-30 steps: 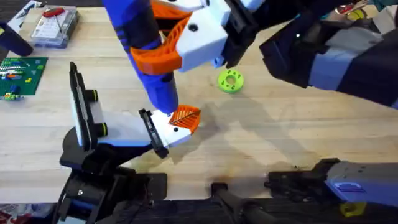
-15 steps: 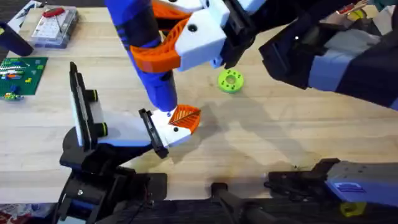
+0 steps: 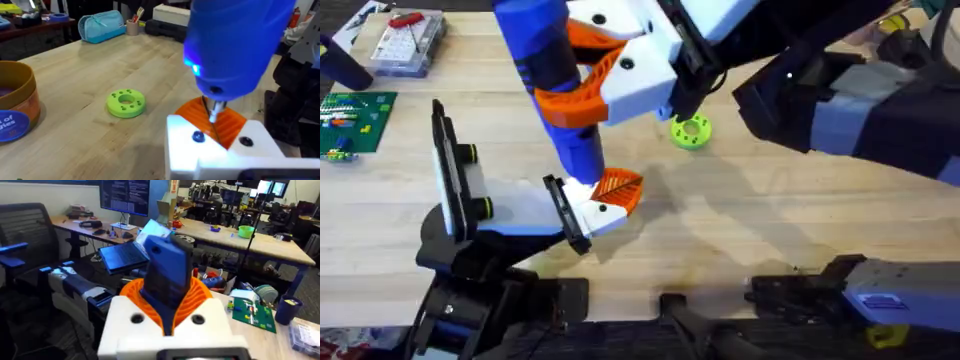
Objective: Pick up the gripper from the table and insert it into the empty holder that is missing its gripper. Then pick up a screw, insert it into the mounting hole, and use the screwdriver to tighten it. Finally, clean up the table by picking up the vegetable and placing it into the bucket.
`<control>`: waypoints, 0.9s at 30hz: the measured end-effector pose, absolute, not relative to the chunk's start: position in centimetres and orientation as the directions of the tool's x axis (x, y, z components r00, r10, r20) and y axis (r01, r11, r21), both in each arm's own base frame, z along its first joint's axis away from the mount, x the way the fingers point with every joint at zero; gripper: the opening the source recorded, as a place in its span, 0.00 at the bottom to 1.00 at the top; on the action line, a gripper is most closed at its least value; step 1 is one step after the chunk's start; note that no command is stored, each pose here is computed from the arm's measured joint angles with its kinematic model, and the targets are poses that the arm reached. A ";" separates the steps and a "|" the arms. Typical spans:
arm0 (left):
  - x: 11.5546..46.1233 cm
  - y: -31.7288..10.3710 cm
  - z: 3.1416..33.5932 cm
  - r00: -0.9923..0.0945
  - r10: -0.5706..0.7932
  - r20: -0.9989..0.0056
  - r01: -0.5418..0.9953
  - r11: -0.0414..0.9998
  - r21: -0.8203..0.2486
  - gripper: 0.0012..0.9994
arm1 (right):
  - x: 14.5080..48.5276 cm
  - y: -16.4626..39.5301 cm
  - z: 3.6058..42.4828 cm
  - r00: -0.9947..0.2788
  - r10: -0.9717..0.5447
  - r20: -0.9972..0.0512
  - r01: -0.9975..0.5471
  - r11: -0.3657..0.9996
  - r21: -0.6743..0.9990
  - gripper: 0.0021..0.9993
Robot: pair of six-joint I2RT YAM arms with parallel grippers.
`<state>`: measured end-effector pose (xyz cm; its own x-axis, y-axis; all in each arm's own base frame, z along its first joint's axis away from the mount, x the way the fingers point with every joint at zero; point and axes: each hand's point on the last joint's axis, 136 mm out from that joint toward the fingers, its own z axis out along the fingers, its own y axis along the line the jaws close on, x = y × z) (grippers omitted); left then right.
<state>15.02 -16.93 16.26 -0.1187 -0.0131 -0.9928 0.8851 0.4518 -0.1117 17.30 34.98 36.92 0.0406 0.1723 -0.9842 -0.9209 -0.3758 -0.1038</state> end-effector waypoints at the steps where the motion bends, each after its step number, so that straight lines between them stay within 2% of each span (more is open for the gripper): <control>1: 15.0 -16.9 16.3 -0.119 -0.013 -0.993 0.885 0.452 -0.112 0.02 | 17.3 35.0 36.9 0.046 0.175 -0.983 -0.921 -0.374 -0.110 0.04; 9: 15.0 -16.9 16.3 -0.118 -0.013 -0.993 0.885 0.452 -0.111 0.02 | 17.3 35.3 36.7 0.091 0.188 -0.978 -0.919 -0.363 -0.155 0.04; 27: 15.0 -16.9 16.3 -0.118 -0.013 -0.993 0.885 0.452 -0.111 0.02 | 17.5 35.4 36.4 0.089 0.181 -0.979 -0.923 -0.353 -0.149 0.04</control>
<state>15.02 -16.93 16.26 -0.1183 -0.0129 -0.9929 0.8851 0.4518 -0.1114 17.53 35.42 36.42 0.0891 0.1812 -0.9794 -0.9234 -0.3535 -0.1494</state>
